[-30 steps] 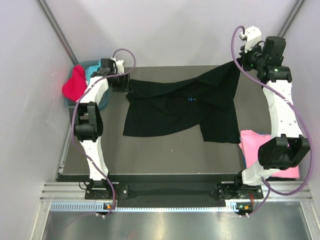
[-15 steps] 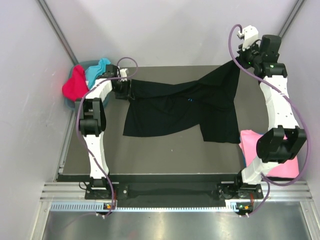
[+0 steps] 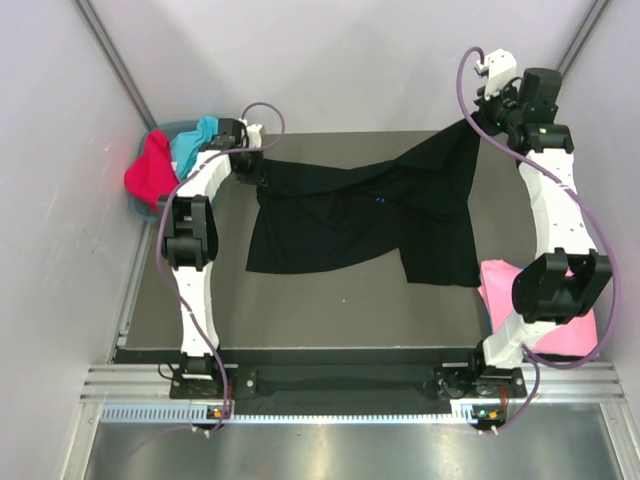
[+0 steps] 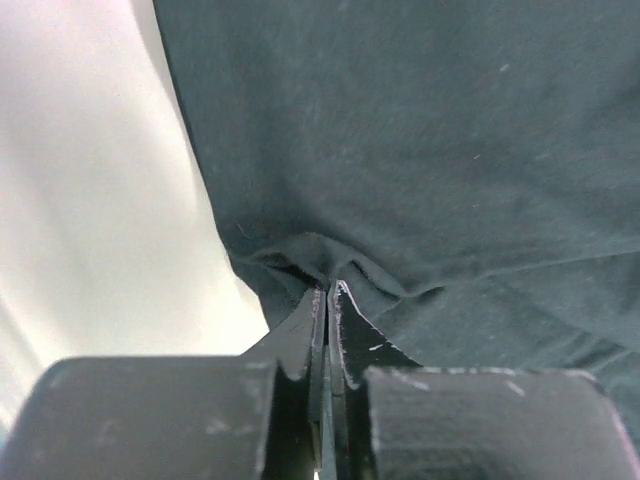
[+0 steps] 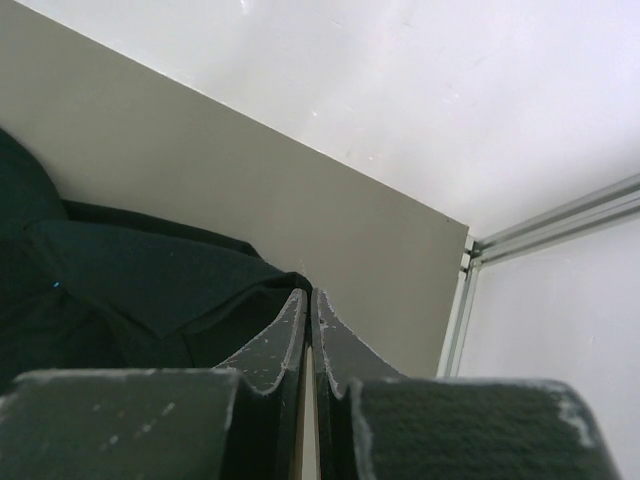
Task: Fold and stack the t-shirts
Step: Flatten the tshirt out
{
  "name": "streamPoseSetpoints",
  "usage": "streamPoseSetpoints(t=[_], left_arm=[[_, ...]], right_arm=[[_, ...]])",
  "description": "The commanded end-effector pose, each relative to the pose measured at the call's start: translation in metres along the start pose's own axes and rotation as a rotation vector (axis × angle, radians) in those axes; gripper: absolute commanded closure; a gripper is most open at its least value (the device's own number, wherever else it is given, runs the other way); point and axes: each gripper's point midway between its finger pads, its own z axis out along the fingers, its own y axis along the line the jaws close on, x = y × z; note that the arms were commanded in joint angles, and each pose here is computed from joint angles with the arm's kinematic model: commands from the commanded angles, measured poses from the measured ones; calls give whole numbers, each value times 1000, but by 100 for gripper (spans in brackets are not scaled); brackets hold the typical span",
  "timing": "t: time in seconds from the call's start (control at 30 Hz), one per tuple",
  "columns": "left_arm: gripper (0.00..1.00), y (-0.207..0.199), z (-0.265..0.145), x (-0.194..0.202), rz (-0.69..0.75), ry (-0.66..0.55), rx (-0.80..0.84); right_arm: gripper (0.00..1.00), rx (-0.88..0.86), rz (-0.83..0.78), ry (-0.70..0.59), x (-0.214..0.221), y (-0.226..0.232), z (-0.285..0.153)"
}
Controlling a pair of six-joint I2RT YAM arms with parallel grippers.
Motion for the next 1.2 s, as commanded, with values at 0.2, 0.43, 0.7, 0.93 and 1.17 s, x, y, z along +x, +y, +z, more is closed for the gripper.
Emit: streamPoseSetpoints(t=[0.2, 0.43, 0.7, 0.93, 1.17], left_arm=[[100, -45, -168, -135, 181, -471, -37], [100, -43, -242, -154, 166, -619, -133], [100, -52, -305, -166, 180, -742, -173], [100, -69, -405, -176, 216, -1006, -257], [100, -95, -493, -160, 276, -1179, -302]], right_arm=[[100, 204, 33, -261, -94, -68, -60], [100, 299, 140, -291, -89, -112, -85], [100, 269, 145, -344, -107, -100, -112], [100, 279, 92, -474, -157, -89, -174], [100, 337, -4, -603, -190, -63, -262]])
